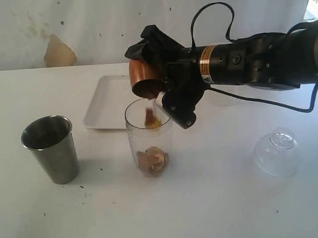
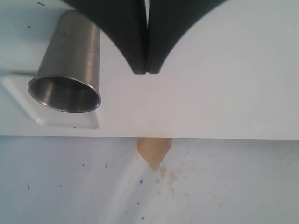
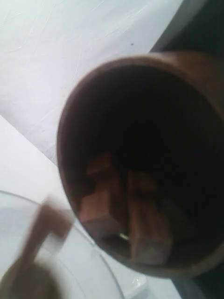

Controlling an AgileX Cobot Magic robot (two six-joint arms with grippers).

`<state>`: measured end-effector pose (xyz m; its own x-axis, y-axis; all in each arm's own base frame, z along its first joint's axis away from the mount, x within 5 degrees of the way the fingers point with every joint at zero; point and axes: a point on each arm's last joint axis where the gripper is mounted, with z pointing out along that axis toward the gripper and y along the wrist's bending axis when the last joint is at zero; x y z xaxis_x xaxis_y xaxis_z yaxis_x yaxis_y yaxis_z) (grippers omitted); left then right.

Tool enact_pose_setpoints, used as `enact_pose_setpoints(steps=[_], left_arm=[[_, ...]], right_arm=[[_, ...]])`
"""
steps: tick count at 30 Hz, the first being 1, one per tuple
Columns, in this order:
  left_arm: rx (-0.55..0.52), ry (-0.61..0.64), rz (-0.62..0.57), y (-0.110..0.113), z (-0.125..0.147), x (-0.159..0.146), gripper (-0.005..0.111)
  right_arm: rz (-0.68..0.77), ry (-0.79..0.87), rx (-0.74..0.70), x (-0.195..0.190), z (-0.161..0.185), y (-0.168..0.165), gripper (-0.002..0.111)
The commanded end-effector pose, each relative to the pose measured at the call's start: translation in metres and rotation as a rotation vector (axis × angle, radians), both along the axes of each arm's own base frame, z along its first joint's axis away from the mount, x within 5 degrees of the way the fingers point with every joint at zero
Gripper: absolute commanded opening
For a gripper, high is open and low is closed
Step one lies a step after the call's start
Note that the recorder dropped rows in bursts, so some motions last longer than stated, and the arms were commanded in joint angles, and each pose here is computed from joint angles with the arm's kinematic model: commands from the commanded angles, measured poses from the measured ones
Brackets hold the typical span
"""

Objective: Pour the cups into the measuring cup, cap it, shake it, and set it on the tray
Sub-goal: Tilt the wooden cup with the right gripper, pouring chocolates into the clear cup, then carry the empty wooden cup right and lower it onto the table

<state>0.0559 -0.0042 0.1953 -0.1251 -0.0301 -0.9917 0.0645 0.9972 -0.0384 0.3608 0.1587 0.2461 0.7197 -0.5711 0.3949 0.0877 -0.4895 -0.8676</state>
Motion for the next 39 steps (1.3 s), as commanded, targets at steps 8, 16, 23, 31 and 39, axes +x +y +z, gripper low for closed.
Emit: enact_pose_setpoints(steps=[8, 16, 23, 31, 39], left_arm=[[0.002, -0.014, -0.001, 0.000, 0.000, 0.000, 0.000], [0.002, -0.014, -0.001, 0.000, 0.000, 0.000, 0.000], [0.002, -0.014, -0.001, 0.000, 0.000, 0.000, 0.000], [0.002, -0.014, -0.001, 0.000, 0.000, 0.000, 0.000], [0.002, -0.014, -0.001, 0.000, 0.000, 0.000, 0.000]], right_arm=[[0.011, -0.029, 0.010, -0.001, 0.008, 0.001, 0.000], [-0.040, 0.036, 0.107, 0.001, 0.010, 0.000, 0.000], [-0.204, 0.362, 0.615, 0.004, 0.019, 0.000, 0.000], [-0.406, 0.648, 1.284, 0.007, 0.052, -0.020, 0.000], [-0.866, 0.607, 1.774, 0.017, 0.068, -0.136, 0.000]])
